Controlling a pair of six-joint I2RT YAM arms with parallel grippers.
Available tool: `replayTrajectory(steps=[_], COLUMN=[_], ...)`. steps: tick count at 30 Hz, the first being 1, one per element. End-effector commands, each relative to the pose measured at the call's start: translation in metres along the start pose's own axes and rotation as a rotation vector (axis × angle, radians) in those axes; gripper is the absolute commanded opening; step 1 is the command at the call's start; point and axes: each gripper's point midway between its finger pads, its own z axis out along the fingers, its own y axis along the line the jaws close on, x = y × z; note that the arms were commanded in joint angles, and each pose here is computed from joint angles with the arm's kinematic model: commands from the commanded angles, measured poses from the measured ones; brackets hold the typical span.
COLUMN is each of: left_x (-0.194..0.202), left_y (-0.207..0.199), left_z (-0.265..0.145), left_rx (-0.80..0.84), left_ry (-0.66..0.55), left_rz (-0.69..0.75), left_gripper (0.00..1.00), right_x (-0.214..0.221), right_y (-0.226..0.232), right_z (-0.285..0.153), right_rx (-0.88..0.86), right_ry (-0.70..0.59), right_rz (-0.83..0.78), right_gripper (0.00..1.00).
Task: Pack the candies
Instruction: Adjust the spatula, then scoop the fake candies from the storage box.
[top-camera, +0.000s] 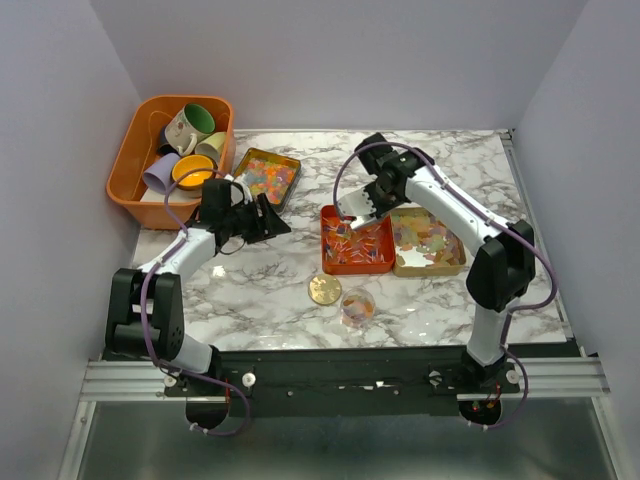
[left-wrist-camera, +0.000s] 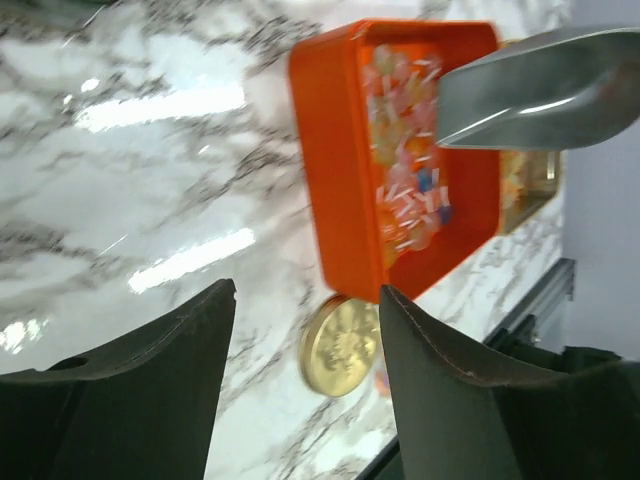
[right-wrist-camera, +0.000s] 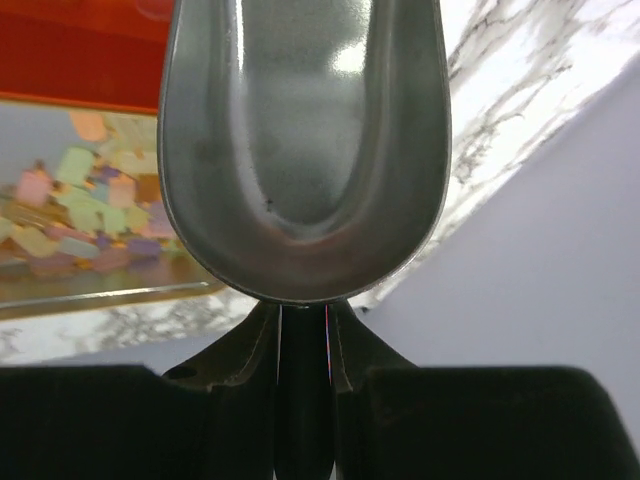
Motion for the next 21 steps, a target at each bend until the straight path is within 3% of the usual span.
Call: replayTrajectory(steps=[1, 6, 16, 21], left_x=[0.021, 0.042, 0.061, 0.081], left_y=[0.038, 0.053, 0.04, 0.043], left_z=[-0.008, -0.005, 0.011, 0.022], left_rx=[-0.186, -0.222, -0.176, -0.15], left_ry=[0.006, 0.026, 0.069, 0.126], left_rz=[-0.011, -0.028, 0.007, 0.015], left_gripper=[0.69, 0.69, 0.68, 0.61], right_x=[0.02, 0.025, 0.029, 0.016], right_y=[-0.018, -0.018, -0.012, -0.004], right_z=[0.005, 0.01, 0.016, 0.021], right_rx=[0.061, 0.062, 0.032, -0.005], right_ry=[0.146, 0.219, 0.36, 0.391], right_rz=[-0.178, -0.25, -0.366, -0.413], right_gripper=[0.01, 0.0, 0.01, 0.01])
